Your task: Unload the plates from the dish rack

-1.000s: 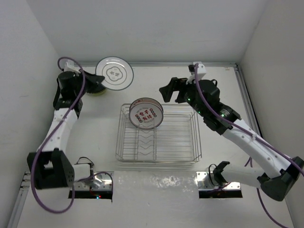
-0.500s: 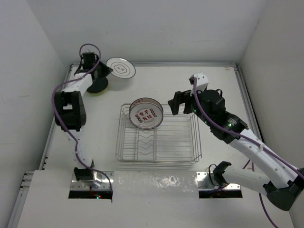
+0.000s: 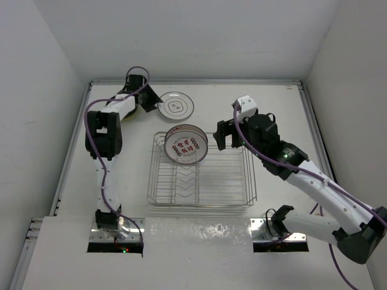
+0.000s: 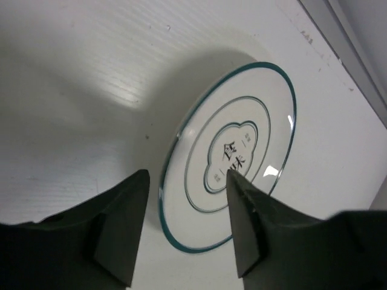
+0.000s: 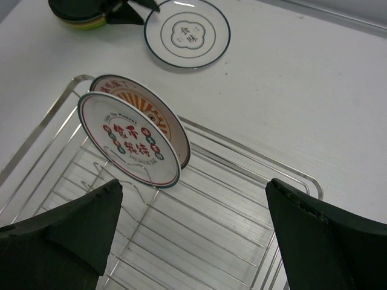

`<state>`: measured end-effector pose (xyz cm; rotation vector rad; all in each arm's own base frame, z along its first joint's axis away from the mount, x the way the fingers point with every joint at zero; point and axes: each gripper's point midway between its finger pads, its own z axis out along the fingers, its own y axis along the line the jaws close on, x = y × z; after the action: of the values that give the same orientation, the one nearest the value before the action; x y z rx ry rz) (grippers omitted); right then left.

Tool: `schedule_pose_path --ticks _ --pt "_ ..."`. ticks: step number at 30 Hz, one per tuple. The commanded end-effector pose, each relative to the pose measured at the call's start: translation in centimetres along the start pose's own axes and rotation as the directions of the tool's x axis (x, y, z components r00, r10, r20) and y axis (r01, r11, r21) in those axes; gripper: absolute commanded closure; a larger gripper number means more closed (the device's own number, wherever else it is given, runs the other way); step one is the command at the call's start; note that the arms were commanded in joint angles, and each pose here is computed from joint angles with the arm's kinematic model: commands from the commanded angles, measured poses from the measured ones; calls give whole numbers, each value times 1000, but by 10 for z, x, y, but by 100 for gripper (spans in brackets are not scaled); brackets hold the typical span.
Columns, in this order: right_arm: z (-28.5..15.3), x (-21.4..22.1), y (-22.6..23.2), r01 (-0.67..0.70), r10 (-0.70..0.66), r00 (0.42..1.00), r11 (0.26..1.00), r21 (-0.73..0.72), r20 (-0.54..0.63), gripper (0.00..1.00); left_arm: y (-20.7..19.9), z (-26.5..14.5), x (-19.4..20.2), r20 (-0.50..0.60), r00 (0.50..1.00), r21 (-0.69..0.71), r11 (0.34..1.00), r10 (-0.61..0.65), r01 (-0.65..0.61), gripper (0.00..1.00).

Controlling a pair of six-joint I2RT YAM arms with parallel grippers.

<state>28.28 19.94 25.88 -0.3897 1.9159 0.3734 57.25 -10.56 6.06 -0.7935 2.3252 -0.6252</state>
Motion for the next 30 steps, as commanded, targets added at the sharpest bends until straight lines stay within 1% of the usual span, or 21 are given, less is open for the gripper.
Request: schedule_pose_path --ticks 1,3,4,6,7,10,12,13,14,15,16,18,19,20,21,23,24,25,27,29,30 --pt "11 -1 6 39 -40 999 999 -26 -10 1 0 -3 -12 26 1000 -2 1000 -1 1 46" --pt "19 2 10 78 -80 996 996 -47 -34 1 -4 -12 -17 42 999 -14 1000 -1 1 29" --pt "22 3 12 97 -100 994 993 -64 -44 1 -2 -18 -21 59 998 -34 999 1 1 16" --pt "26 0 25 161 -168 985 977 -143 -41 1 -12 -36 -33 98 995 -31 1000 9 -6 3" --pt "32 7 30 188 -202 978 966 -180 -58 1 -14 -45 -39 120 993 -46 999 16 -11 0" --pt "41 9 50 303 -331 943 898 -319 -37 2 -32 -82 -56 182 982 -43 998 43 -35 0" --pt "43 4 58 322 -354 935 874 -363 -24 6 -52 -123 -69 241 969 -10 999 54 -53 0" --pt "48 7 59 352 -389 921 856 -378 -23 12 -52 -135 -70 257 964 -14 998 64 -63 0" --pt "48 3 62 368 -402 916 843 -392 -5 15 -69 -173 -77 307 949 30 996 71 -84 0" --pt "48 4 69 382 -417 909 820 -427 12 18 -76 -192 -79 338 937 53 993 84 -108 0" --pt "52 5 71 426 -463 886 785 -449 33 23 -82 -229 -75 375 923 82 988 88 -127 0" --pt "52 11 79 481 -519 852 715 -507 75 27 -75 -252 -56 374 919 100 979 126 -175 0" --pt "54 16 80 494 -539 839 692 -526 79 28 -85 -296 -51 430 893 150 965 131 -214 0" --pt "53 18 83 510 -553 827 667 -543 98 29 -84 -310 -41 433 886 169 951 164 -259 0" --pt "53 20 87 544 -583 802 623 -563 130 31 -75 -335 -23 453 873 183 939 182 -291 0" --pt "55 24 91 585 -619 766 559 -588 174 33 -49 -340 5 432 868 159 927 243 -339 0" --pt "57 22 91 597 -627 757 545 -589 186 32 -46 -367 17 475 844 181 910 251 -373 0" --pt "63 27 92 597 -638 749 535 -598 177 32 -27 -356 35 452 844 165 903 289 -397 0" --pt "70 26 92 614 -661 729 513 -600 181 27 -10 -375 50 495 815 153 893 302 -424 0" --pt "83 37 90 614 -689 708 492 -617 155 22 22 -363 65 481 806 82 898 343 -431 0" --pt "87 34 89 623 -698 700 495 -606 150 21 28 -371 69 512 784 72 891 352 -448 0"
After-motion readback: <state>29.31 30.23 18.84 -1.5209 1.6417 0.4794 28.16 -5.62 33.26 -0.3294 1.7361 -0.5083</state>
